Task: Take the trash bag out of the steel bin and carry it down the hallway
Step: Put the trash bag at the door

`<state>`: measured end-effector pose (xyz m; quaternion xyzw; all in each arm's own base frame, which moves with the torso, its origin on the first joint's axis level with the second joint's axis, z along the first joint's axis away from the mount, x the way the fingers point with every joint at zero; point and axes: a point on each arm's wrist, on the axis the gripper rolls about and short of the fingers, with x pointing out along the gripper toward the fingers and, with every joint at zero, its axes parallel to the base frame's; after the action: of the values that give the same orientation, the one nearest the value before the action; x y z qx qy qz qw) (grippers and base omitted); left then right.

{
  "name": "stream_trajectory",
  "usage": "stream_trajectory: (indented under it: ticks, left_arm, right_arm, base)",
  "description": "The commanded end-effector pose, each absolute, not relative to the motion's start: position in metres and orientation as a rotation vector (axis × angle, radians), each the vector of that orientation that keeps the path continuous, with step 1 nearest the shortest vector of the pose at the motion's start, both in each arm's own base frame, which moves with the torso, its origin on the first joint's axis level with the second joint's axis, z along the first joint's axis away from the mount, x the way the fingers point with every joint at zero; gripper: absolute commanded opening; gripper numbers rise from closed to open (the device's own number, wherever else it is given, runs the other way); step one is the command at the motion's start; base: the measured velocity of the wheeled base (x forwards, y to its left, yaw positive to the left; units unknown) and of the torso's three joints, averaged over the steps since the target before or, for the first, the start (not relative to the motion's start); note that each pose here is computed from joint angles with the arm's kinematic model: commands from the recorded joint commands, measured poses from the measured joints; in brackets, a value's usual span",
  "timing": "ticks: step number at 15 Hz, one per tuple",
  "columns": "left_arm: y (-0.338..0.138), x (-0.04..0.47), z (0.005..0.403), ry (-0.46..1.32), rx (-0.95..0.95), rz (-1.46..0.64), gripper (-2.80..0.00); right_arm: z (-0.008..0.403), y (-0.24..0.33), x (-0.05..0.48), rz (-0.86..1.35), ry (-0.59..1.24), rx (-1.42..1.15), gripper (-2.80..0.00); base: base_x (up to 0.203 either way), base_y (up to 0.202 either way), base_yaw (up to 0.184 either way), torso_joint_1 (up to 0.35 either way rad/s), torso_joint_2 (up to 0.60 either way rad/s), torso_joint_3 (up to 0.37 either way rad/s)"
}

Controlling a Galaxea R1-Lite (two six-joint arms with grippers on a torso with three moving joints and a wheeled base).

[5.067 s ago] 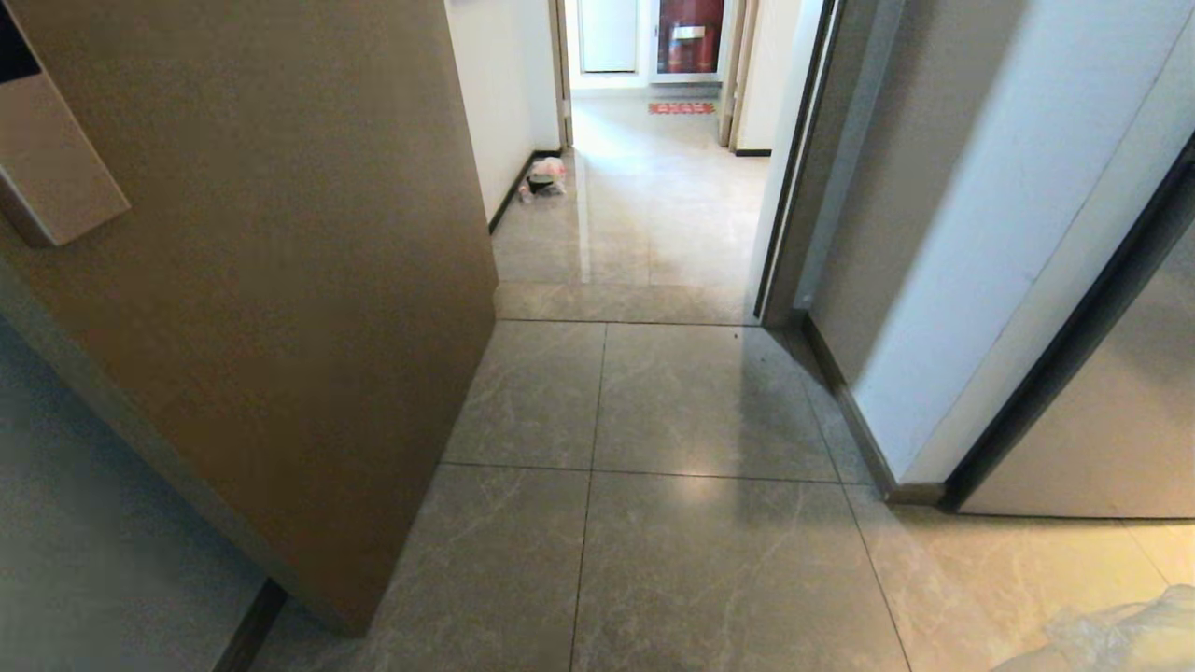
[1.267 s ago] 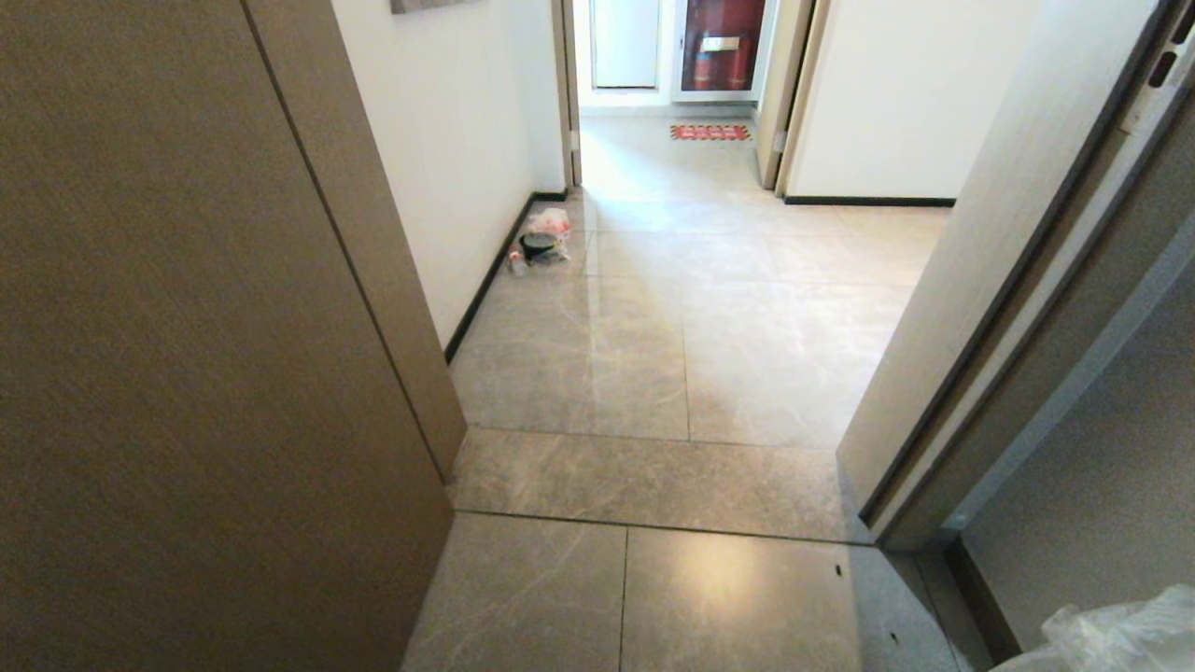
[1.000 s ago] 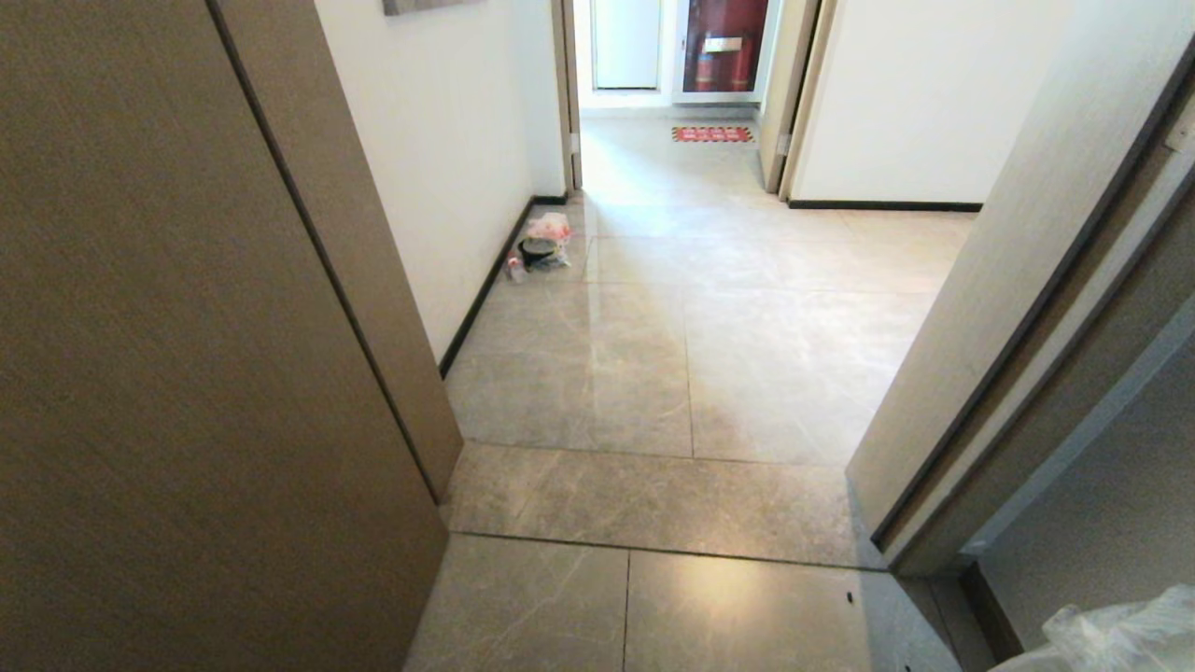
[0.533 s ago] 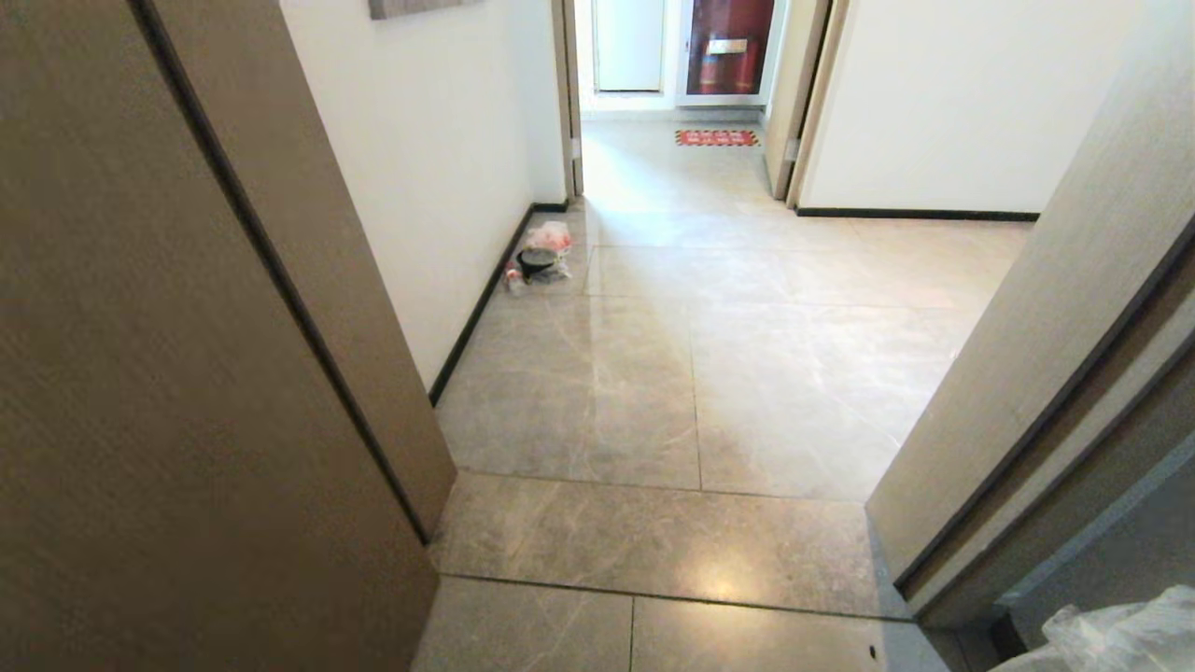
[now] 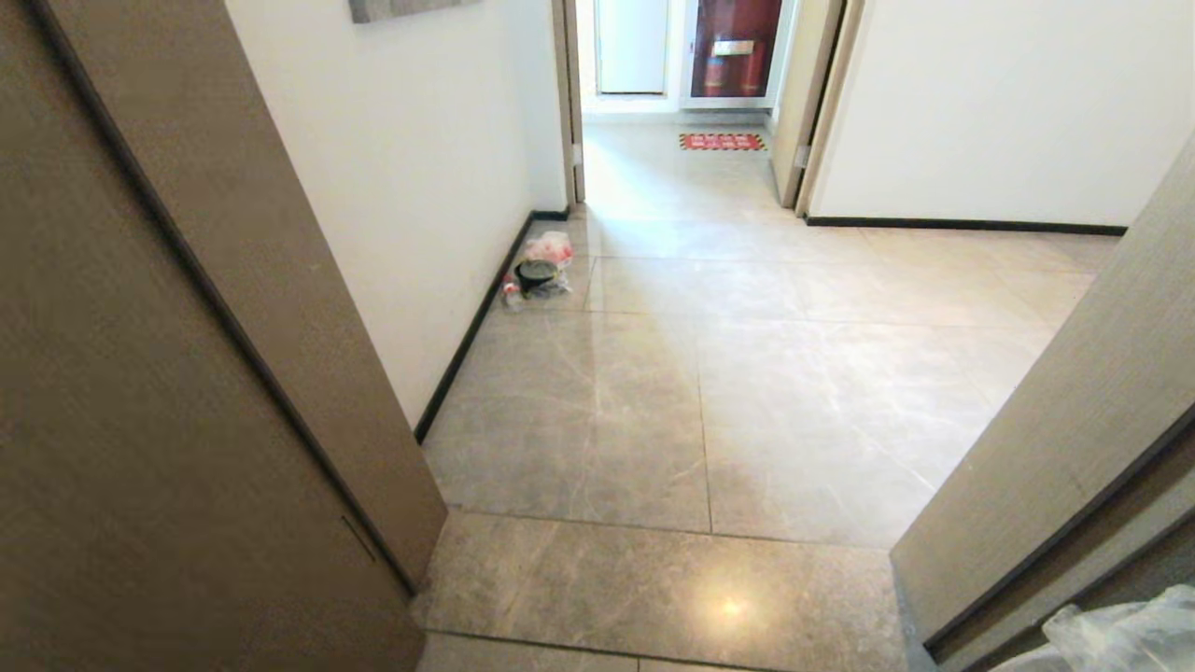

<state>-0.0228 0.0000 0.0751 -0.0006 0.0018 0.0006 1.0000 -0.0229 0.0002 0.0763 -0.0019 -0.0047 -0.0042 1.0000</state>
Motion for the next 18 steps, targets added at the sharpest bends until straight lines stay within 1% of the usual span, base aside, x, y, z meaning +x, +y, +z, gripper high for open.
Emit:
stream_trajectory:
  ticks: [1,10,18]
  left_arm:
    - [0.0000,-0.0228,0.0752,0.003,-0.002,0.002,-2.80]
    - [0.0000,-0.0228,0.0752,0.003,-0.002,0.002,-2.80]
    - [0.0000,-0.0228,0.0752,0.003,-0.002,0.002,-2.80]
  right_arm:
    - [0.0758,0.0002,-0.0228,-0.008,-0.008,-0.003,-2.80]
    - [0.0758,0.0002,-0.0228,-0.007,-0.008,-0.004,-2.80]
    - [0.0760,0.0002,-0.0228,-0.008,-0.009,-0.005,-2.80]
  base:
    - [0.192,0.000,0.003,0.002,0.00,0.001]
    - [0.193,0.000,0.002,0.002,0.00,0.003]
    - [0.170,0.000,-0.002,0.003,0.00,0.003]
